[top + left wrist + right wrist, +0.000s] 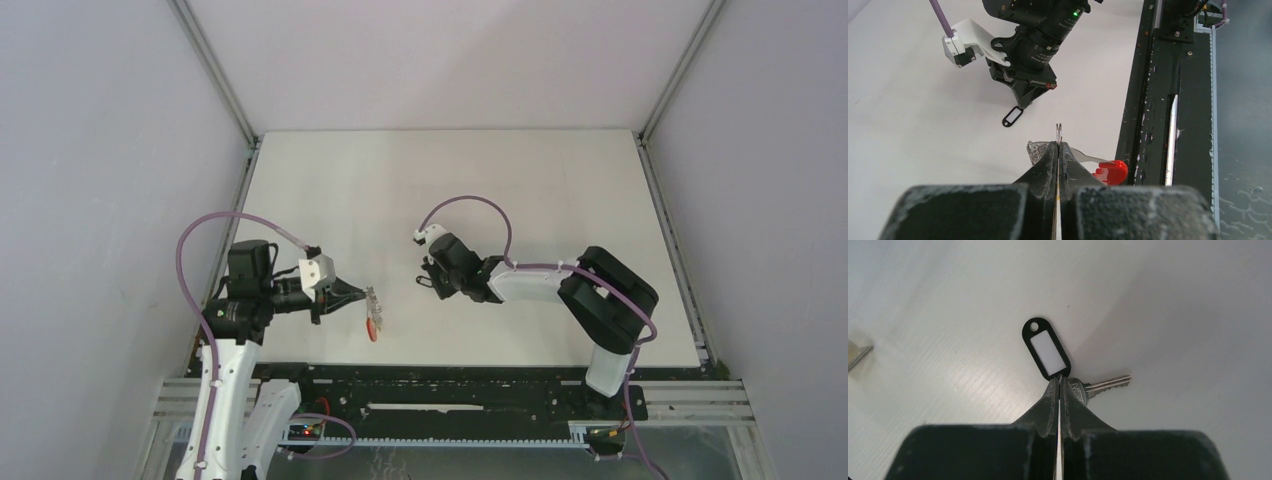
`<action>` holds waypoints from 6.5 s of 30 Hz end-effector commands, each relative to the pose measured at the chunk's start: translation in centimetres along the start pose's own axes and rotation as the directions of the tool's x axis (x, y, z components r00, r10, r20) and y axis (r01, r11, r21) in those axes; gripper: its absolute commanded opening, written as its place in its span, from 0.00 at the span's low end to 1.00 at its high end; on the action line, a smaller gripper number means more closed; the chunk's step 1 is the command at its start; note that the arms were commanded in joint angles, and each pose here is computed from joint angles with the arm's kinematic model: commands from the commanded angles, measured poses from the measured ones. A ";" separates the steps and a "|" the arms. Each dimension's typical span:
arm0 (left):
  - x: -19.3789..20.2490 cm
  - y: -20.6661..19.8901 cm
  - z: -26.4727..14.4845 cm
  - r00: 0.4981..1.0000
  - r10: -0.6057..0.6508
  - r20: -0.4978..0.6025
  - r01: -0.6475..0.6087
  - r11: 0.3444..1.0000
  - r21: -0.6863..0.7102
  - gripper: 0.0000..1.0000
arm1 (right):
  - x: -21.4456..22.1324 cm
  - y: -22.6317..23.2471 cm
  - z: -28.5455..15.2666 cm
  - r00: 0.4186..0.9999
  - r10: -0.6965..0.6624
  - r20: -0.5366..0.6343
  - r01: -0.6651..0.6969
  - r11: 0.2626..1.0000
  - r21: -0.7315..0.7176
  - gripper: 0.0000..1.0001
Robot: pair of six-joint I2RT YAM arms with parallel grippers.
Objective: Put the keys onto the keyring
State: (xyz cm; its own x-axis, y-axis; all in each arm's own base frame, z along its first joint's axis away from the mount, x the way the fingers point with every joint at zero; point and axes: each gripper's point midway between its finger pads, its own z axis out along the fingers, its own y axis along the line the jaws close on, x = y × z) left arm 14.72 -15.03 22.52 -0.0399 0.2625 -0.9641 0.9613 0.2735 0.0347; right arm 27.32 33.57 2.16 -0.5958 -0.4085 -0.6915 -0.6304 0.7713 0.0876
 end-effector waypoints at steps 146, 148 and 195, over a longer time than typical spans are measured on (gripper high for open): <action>-3.4 -2.8 -0.5 0.992 0.114 0.060 -0.119 0.989 0.088 0.00 | 3.4 1.4 -3.6 0.996 0.062 0.067 -0.048 0.980 -0.195 0.00; -3.3 -2.8 -0.4 0.992 0.116 0.056 -0.120 0.989 0.086 0.00 | 3.1 1.6 -4.0 0.996 0.055 0.072 -0.039 0.977 -0.208 0.00; -11.5 -10.9 -1.3 0.926 0.245 0.288 -0.346 0.854 0.389 0.00 | -10.0 17.9 -33.9 0.329 -0.437 0.837 0.915 0.366 -0.169 0.00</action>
State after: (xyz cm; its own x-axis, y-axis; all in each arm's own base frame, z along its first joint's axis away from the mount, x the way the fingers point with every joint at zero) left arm 4.69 -19.42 30.76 0.1699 0.0976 -0.9806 0.9708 -0.1877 0.1495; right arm 5.80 34.83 32.71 0.4104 -0.1073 -0.9056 -0.9062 -0.1592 -0.3918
